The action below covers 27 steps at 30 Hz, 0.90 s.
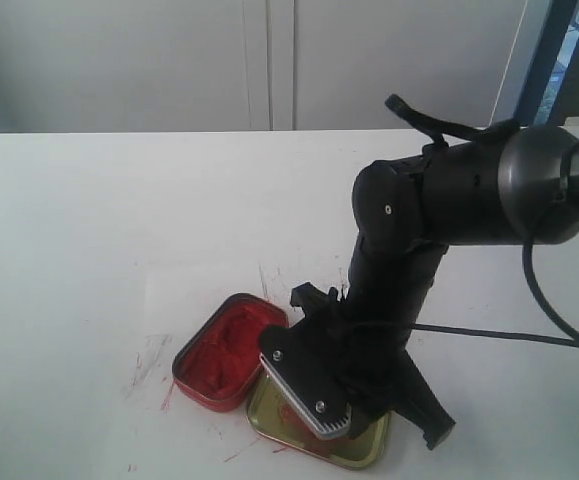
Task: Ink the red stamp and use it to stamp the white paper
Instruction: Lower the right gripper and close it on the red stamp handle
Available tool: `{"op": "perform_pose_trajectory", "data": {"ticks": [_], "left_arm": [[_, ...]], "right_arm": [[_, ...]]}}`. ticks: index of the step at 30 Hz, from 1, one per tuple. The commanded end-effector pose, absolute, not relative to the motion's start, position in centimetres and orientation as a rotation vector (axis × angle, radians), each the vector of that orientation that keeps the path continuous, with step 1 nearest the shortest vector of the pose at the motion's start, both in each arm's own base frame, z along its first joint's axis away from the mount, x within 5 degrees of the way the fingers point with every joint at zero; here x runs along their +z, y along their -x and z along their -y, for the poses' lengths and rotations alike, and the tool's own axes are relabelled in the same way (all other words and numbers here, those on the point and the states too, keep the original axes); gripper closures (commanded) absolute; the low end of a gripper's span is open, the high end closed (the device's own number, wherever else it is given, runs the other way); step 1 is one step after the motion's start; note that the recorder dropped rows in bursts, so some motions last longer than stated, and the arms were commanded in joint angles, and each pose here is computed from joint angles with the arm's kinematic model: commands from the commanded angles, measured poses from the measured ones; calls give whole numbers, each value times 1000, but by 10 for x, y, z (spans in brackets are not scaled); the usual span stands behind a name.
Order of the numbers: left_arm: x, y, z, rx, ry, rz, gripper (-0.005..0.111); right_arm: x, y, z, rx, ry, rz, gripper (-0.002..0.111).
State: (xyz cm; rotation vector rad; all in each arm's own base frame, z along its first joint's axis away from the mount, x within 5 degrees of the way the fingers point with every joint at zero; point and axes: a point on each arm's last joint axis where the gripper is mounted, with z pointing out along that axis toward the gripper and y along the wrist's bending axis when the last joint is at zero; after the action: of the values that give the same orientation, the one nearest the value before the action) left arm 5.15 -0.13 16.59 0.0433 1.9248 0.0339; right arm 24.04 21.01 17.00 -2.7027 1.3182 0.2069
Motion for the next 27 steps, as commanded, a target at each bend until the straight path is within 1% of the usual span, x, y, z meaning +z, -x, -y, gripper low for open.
{"op": "perform_pose_trajectory", "data": {"ticks": [1, 6, 14, 24, 27], "left_arm": [[167, -52, 1, 36, -42, -1930, 107], [167, -52, 1, 36, -42, -1930, 107], [167, -52, 1, 36, -42, -1930, 107], [167, -52, 1, 36, -42, -1930, 107], [167, -52, 1, 36, -42, -1930, 107]], "right_arm": [[169, -243, -211, 169, 2668, -1314, 67], [167, -244, -212, 158, 2659, -1314, 68], [152, -248, -214, 162, 2669, -1330, 68], [152, -249, -215, 149, 2658, -1327, 68], [152, -249, -215, 149, 2658, -1327, 72]]}}
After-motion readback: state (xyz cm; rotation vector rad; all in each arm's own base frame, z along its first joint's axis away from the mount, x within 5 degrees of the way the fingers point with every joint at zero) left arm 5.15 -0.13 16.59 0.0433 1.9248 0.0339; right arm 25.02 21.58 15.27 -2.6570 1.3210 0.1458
